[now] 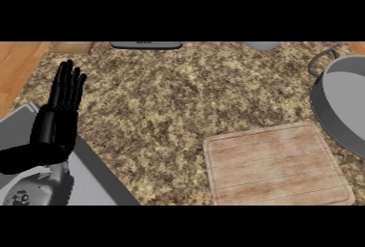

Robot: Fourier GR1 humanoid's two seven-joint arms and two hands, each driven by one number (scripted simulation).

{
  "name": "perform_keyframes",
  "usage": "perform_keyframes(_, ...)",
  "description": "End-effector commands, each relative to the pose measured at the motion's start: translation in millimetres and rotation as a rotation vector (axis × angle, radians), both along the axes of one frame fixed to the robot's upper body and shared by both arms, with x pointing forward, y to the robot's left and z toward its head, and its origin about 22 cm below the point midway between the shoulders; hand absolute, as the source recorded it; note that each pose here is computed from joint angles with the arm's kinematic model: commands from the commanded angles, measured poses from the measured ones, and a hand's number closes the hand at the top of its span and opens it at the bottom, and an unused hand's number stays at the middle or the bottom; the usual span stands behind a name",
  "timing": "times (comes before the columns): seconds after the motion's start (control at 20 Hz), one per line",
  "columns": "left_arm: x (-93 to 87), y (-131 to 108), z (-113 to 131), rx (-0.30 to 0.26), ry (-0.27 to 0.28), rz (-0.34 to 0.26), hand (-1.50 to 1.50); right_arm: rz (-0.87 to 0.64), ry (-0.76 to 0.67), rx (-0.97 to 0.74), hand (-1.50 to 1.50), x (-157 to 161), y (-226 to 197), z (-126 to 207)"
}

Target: Pick the lemon from the cutting board and place it in the pot

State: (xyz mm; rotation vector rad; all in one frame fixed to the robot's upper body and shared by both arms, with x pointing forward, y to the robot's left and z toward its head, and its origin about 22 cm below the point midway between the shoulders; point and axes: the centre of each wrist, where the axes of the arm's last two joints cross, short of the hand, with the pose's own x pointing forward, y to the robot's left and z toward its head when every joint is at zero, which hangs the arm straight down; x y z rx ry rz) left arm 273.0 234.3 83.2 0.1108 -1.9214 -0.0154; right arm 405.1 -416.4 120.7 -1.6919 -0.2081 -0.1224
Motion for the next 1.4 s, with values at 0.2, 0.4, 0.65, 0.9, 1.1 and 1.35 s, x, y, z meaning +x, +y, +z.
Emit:
perform_keyframes(0.2,-24.1,-5.5,-55.6,-0.036,0.191,0.000,0.00,-0.277,-0.069,0.238,-1.50,-34.0,-34.3,-44.2)
perform_keyframes(0.4,-25.2,-8.4,-60.1,-0.043,0.196,0.002,0.00,-0.164,-0.167,0.301,-1.50,-33.2,-15.7,-68.6)
perform_keyframes(0.65,-23.4,-5.1,-55.8,-0.042,0.207,-0.002,0.00,-0.081,-0.495,0.076,-1.50,-30.3,-17.6,-45.0)
perform_keyframes(0.9,-15.8,4.5,-48.6,-0.055,0.201,0.031,0.00,-0.096,-0.798,-0.092,-1.50,-32.6,-25.4,-17.0)
perform_keyframes(1.1,-23.1,-4.7,-50.6,-0.045,0.209,0.050,0.00,-0.145,-0.888,-0.127,-1.50,-47.1,-21.6,-46.4)
perform_keyframes(1.35,-26.2,10.1,-59.2,-0.053,0.212,0.043,0.00,-0.172,-0.944,-0.147,-1.50,-55.8,-16.3,-57.5)
